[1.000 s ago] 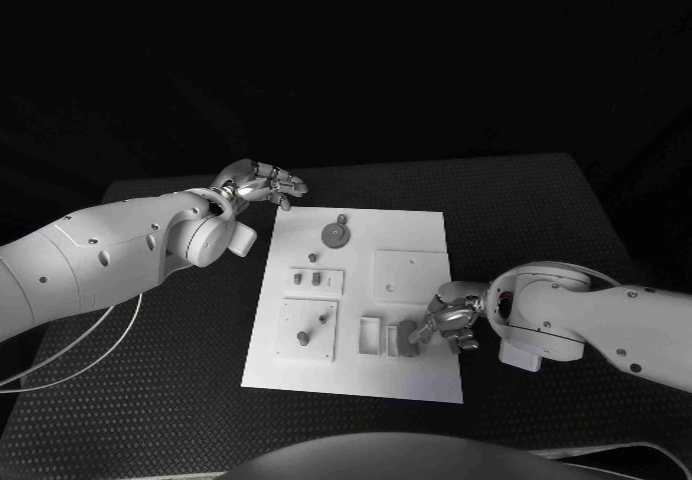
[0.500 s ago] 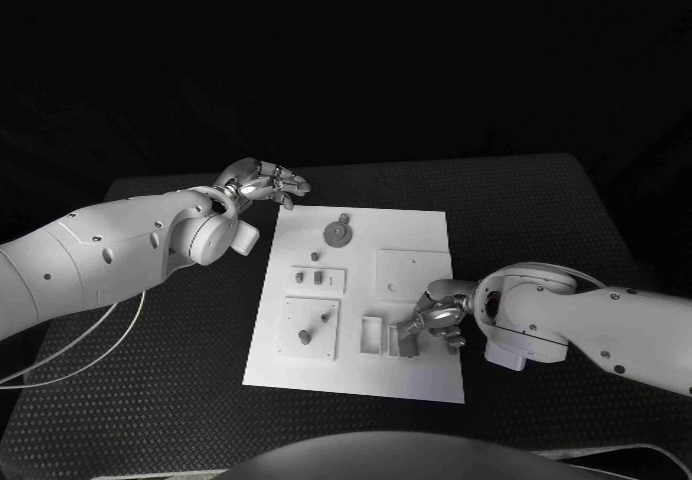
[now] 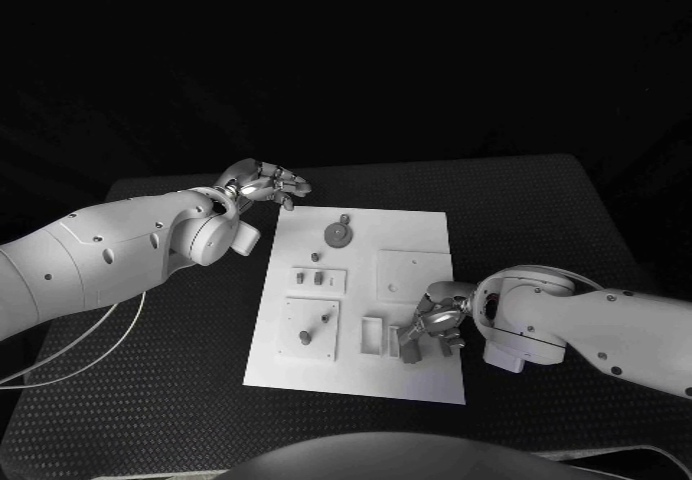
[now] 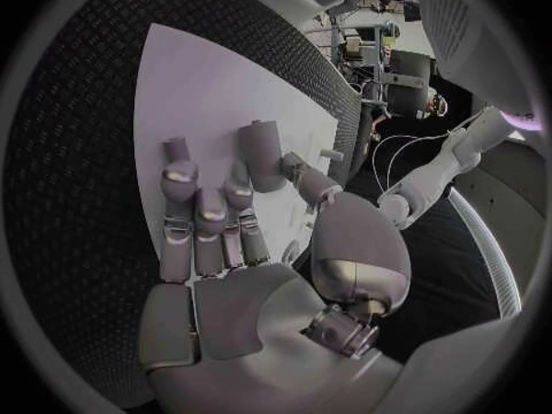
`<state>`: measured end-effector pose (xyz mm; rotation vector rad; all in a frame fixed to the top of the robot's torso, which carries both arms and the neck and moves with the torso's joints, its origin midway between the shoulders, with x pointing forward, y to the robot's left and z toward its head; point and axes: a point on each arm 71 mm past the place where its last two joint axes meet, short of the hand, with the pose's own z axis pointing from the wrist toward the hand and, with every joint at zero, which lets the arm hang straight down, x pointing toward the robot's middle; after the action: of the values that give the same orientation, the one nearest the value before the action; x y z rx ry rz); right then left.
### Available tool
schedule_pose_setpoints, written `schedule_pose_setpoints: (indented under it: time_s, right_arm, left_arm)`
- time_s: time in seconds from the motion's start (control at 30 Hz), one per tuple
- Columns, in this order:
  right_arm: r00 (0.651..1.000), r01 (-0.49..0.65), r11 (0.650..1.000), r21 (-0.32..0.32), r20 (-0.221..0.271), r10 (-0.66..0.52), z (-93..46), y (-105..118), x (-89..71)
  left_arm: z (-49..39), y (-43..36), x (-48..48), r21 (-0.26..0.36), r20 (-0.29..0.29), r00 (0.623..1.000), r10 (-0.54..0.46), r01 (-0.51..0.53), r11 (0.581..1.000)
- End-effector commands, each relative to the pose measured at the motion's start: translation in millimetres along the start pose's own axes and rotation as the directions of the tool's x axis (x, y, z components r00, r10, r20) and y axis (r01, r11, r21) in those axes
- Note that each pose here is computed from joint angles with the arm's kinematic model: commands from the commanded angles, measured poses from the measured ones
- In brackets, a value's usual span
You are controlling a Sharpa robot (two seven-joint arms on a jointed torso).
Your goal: Assemble the parts on the task board
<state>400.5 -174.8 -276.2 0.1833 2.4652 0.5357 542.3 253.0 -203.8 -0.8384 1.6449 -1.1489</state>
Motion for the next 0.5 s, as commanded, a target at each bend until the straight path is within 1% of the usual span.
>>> schedule_pose_setpoints:
  time_s: [0.03, 0.2, 0.4, 0.5]
  right_arm:
    - [1.000, -0.010, 1.000, 0.013, 0.009, 0.010, 1.3, -5, 2.4]
    - [0.998, -0.054, 0.999, 0.004, 0.008, 0.054, -0.2, -6, 2.6]
    - [0.991, -0.131, 0.991, 0.002, -0.026, 0.131, -5.5, -9, 5.2]
    - [0.987, -0.156, 0.988, -0.002, -0.033, 0.156, -9.5, -7, 3.4]
  left_arm:
    - [0.3, -0.9, 1.2, 0.003, -0.011, 1.000, -0.008, 0.008, 1.000]
    - [0.5, -0.9, 1.4, 0.003, -0.012, 1.000, -0.008, 0.008, 1.000]
    - [0.4, 0.0, -1.0, 0.000, -0.006, 1.000, -0.006, 0.006, 1.000]
    - [0.4, 0.3, -1.8, -0.001, -0.004, 1.000, -0.006, 0.006, 1.000]
